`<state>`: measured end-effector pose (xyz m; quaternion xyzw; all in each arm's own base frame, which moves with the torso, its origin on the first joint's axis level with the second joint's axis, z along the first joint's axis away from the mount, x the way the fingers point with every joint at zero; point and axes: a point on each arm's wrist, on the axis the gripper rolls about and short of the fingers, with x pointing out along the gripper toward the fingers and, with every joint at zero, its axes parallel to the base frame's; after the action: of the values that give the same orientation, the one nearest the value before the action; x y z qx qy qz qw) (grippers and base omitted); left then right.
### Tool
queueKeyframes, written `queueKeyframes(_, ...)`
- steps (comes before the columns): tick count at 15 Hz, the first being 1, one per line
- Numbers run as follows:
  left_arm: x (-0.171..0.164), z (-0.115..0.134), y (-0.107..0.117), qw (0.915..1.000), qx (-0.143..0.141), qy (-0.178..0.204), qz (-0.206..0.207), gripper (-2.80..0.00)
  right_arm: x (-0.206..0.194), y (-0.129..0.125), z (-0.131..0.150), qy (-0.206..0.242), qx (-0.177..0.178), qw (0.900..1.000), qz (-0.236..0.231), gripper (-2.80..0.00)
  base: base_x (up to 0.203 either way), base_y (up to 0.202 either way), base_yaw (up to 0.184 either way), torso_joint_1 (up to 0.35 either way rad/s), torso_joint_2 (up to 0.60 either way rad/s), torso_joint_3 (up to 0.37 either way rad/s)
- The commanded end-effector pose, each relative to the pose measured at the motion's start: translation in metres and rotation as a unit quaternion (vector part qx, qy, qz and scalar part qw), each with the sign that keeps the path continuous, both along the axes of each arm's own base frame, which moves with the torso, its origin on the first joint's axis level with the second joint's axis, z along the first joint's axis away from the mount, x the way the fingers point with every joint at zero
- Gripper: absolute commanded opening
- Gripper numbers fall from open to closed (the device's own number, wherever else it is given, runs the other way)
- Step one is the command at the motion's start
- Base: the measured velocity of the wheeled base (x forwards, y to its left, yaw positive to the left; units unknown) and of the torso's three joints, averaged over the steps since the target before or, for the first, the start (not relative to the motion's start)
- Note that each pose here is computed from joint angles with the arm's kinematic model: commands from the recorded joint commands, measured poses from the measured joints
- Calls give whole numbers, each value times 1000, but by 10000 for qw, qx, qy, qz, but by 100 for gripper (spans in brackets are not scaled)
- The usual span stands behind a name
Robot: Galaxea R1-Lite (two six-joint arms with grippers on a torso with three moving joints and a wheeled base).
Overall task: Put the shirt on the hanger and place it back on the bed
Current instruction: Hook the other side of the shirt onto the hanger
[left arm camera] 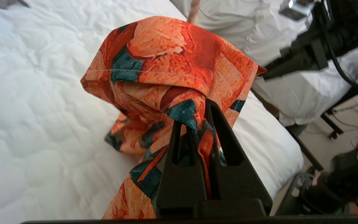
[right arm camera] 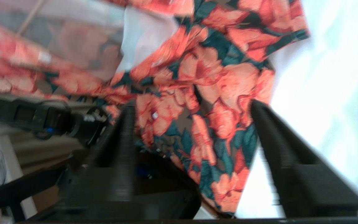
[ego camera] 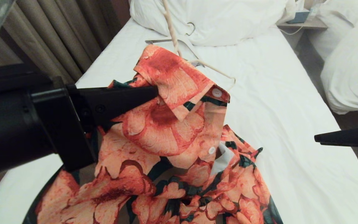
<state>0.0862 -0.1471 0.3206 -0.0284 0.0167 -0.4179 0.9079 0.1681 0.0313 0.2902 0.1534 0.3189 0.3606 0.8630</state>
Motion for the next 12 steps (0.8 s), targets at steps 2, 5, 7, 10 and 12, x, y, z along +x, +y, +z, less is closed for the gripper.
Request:
queueKeyframes(2,0,3,2,10000,-62,-31,27,-280,3,6,-2,81,-14,9999,152,-280,0,0,0,0,0,0)
queueKeyframes(5,3,4,-2,10000,-48,-23,11,-280,22,15,-17,432,-218,9988,95,-280,0,0,0,0,0,0)
queueKeyframes(7,4,1,-5,10000,9,9,18,-280,38,28,-27,718,-126,9972,190,-280,0,0,0,0,0,0)
queueKeyframes(10,5,1,-6,10000,20,15,19,-280,62,50,-41,731,-28,9965,392,0,0,0,0,0,0,0)
queueKeyframes(12,5,1,-6,10000,22,16,20,-280,74,63,-51,720,-152,9964,419,0,0,0,0,0,0,0)
